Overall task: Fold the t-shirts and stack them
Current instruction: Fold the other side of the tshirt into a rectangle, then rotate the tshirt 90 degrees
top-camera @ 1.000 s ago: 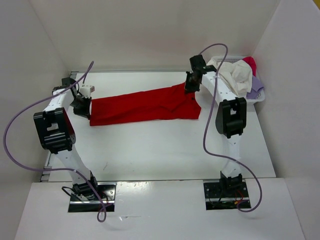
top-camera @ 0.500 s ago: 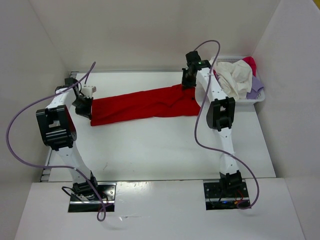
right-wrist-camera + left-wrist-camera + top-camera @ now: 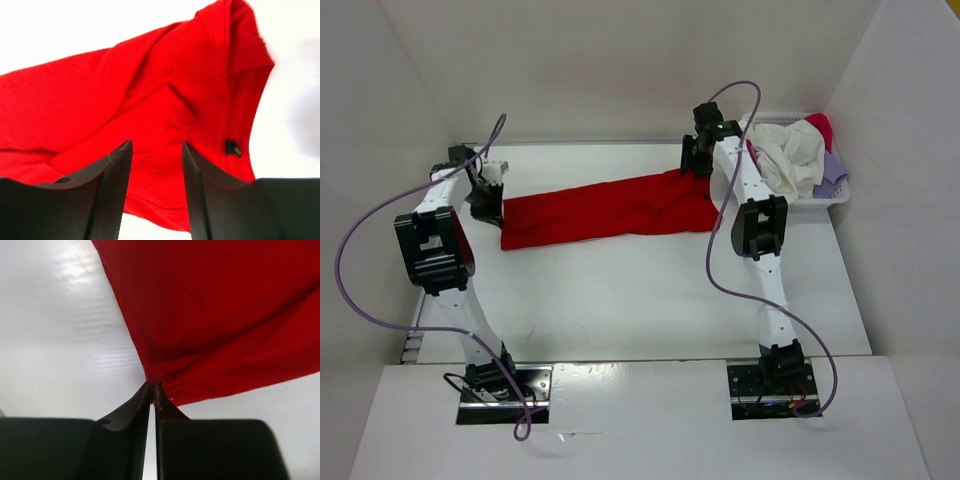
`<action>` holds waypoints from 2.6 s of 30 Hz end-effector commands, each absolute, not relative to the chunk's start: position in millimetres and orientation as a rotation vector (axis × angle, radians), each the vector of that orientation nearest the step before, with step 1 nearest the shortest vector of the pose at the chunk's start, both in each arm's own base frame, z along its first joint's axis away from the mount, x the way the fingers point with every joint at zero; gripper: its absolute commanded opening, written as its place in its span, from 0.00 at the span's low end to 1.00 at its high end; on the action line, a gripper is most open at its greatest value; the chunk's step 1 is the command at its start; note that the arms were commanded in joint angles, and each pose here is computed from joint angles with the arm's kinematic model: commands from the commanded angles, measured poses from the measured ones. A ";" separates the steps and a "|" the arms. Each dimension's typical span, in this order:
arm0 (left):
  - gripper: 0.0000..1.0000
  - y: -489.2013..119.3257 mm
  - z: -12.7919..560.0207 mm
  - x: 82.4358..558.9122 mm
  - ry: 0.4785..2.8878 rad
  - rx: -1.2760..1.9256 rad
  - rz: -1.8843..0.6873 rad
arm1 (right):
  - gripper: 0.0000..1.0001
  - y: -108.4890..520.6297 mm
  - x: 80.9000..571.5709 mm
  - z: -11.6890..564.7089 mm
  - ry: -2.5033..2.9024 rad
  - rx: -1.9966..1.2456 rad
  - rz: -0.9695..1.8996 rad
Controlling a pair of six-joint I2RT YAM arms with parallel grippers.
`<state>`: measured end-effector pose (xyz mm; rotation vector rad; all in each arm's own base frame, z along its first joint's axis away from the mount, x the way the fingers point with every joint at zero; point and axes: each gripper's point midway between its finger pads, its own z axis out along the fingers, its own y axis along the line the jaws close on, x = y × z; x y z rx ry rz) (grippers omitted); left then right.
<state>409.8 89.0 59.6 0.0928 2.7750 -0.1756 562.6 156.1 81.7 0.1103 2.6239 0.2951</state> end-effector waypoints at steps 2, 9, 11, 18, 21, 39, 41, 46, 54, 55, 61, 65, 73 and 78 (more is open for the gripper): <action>0.16 97.5 92.8 448.0 2.633 -0.031 -0.202 | 0.53 153.2 570.9 148.3 2.488 0.083 0.334; 0.24 118.1 95.8 455.0 2.613 -0.125 -0.240 | 0.67 115.3 500.7 168.9 2.547 0.114 0.191; 0.30 114.8 96.5 441.3 2.632 -0.073 -0.235 | 0.71 103.0 468.9 163.4 2.560 0.126 0.146; 0.41 86.3 43.0 371.6 2.821 0.015 -0.300 | 0.73 96.1 421.3 85.6 2.725 0.309 0.212; 0.42 79.5 38.1 371.2 2.819 -0.013 -0.354 | 0.74 90.8 438.6 79.2 2.666 0.370 0.277; 0.00 44.2 -0.8 370.2 2.890 0.101 -0.448 | 0.00 77.0 423.2 11.9 2.780 0.525 0.369; 0.00 49.7 1.1 366.0 2.893 0.155 -0.399 | 0.00 71.0 416.4 17.9 2.778 0.541 0.353; 0.00 86.6 19.6 323.4 2.959 0.212 -0.205 | 0.00 53.9 380.9 35.0 2.776 0.600 0.297; 0.09 92.7 28.1 240.7 3.125 0.436 -0.060 | 0.05 50.9 344.9 18.7 2.843 0.624 0.262; 0.21 89.7 23.9 223.0 3.178 0.474 -0.091 | 0.07 57.9 348.6 22.2 2.838 0.592 0.269; 0.71 95.2 60.0 228.2 3.102 0.460 -0.051 | 0.10 70.5 351.6 15.2 2.872 0.518 0.189; 0.76 109.0 105.7 286.3 2.879 0.380 0.079 | 0.11 68.9 351.8 14.9 2.870 0.519 0.176; 0.81 80.9 71.0 362.3 2.780 0.488 -0.031 | 0.14 80.1 354.1 12.9 2.878 0.491 0.182; 0.81 57.7 51.8 363.2 2.776 0.567 -0.149 | 0.17 83.8 356.1 12.0 2.881 0.478 0.183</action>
